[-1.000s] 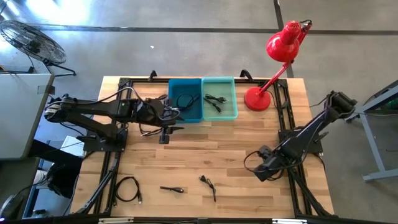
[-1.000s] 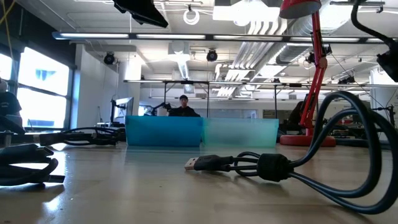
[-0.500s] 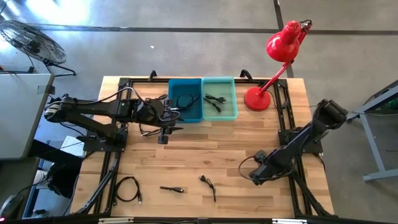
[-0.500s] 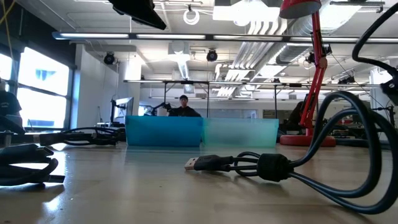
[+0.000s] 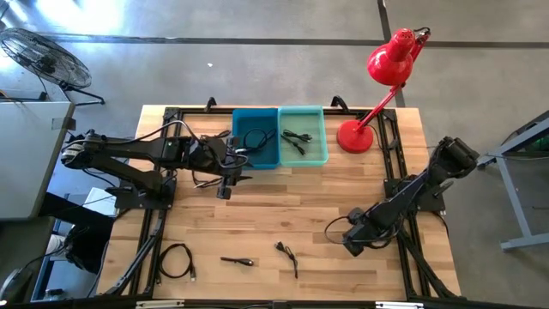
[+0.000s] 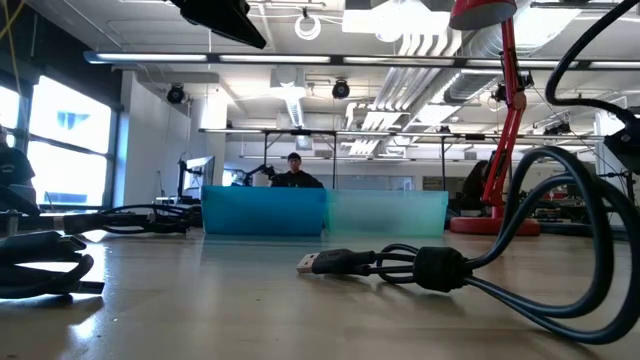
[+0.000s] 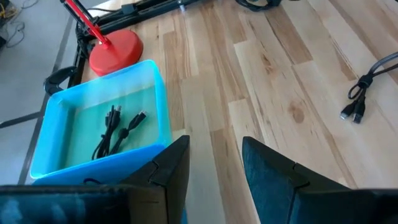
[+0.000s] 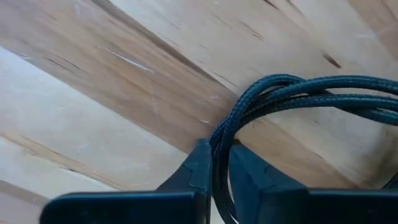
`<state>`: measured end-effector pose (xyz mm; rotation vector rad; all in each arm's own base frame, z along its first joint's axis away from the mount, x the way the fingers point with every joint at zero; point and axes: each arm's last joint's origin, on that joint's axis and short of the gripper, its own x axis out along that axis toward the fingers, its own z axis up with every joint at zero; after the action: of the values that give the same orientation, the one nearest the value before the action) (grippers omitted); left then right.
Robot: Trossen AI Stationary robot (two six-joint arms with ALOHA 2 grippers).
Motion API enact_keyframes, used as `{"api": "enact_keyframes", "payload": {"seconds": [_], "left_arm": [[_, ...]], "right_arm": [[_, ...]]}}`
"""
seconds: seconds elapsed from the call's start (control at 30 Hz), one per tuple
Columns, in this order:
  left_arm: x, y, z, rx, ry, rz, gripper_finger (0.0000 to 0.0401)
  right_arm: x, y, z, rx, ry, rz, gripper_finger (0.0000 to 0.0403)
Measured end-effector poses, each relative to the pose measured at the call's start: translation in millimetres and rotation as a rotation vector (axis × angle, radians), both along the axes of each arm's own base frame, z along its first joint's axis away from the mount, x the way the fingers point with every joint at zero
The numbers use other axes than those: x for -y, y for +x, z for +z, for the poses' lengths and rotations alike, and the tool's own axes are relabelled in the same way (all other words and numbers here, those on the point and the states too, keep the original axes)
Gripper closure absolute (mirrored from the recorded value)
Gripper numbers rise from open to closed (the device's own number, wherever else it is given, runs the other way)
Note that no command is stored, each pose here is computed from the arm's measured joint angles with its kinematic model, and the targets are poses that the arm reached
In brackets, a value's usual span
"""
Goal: Pick & Place USB Port
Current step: Put the black HDMI cable into the blue bin
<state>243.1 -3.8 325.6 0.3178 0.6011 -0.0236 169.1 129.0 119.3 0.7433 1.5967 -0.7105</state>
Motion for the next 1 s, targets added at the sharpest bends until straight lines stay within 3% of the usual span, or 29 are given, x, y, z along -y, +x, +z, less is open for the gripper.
{"api": "enact_keyframes", "payload": {"seconds": [0.2,0.37,0.7,1.0], "left_arm": [[0,0,0,-0.003,-0.001,-0.001,0.0256],[0,1,1,0.013,0.003,-0.01,0.0256],[2,9,17,0.195,0.086,-0.118,0.0256],[4,17,34,0.39,0.202,-0.209,0.0256]], "right_arm": [[9,7,3,0.009,0.026,0.049,0.0383],[17,17,27,0.203,-0.07,0.075,0.0402],[41,22,122,0.687,-0.199,0.122,0.0401],[52,29,211,1.101,-0.335,0.33,0.0402]]}}
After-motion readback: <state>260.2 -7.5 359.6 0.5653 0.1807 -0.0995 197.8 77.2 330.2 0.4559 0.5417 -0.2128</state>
